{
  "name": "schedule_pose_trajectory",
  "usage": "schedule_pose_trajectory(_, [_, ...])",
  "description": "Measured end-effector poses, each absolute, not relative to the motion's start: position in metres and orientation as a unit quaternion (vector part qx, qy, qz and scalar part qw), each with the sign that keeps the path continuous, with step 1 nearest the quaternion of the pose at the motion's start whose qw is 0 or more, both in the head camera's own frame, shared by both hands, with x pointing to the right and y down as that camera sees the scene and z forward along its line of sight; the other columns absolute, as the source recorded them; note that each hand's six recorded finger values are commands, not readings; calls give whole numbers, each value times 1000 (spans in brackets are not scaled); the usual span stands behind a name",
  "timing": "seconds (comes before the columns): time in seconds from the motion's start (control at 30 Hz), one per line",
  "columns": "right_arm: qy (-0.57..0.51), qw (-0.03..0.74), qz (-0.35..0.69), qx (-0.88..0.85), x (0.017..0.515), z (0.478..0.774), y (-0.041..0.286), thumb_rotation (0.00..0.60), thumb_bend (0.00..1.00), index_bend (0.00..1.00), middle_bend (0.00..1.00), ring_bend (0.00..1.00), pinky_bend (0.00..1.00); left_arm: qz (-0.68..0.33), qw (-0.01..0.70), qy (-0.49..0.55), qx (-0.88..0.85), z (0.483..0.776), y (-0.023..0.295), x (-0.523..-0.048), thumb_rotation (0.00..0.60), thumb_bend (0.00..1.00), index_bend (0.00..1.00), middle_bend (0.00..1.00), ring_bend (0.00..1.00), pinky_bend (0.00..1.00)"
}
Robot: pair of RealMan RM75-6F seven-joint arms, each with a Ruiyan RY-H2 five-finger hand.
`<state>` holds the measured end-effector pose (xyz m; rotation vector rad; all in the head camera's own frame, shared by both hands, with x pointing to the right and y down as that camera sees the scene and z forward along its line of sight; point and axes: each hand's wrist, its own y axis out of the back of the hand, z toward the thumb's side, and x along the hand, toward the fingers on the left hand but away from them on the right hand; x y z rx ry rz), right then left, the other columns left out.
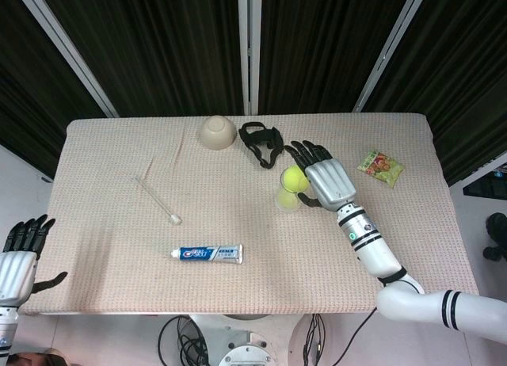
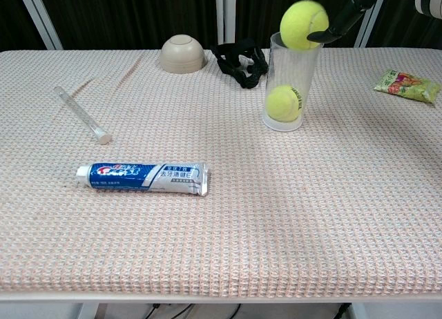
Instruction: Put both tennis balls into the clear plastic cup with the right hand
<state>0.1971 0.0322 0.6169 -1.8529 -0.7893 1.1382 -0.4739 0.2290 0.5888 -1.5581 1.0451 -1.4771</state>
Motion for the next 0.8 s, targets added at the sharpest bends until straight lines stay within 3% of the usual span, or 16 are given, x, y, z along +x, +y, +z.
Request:
schedule_pose_trajectory(0.3, [-332, 431, 433, -719, 219, 595, 45, 600, 157, 0, 0, 0, 8, -566, 373, 414, -607, 584, 227, -473, 600, 12, 48, 0, 0, 0])
schedule_pose_trajectory(0.5, [-350, 458, 471, -668, 288, 583, 94, 600, 155, 0, 0, 0, 0, -557, 381, 414, -611, 581, 224, -468, 600, 11, 48, 0, 0, 0])
schedule_pose_trajectory(0.8, [-368, 413, 578, -600, 399, 586, 185, 600, 155, 0, 0, 0, 0, -554, 396, 408, -608, 580, 218, -462, 600, 11, 47, 0, 0, 0])
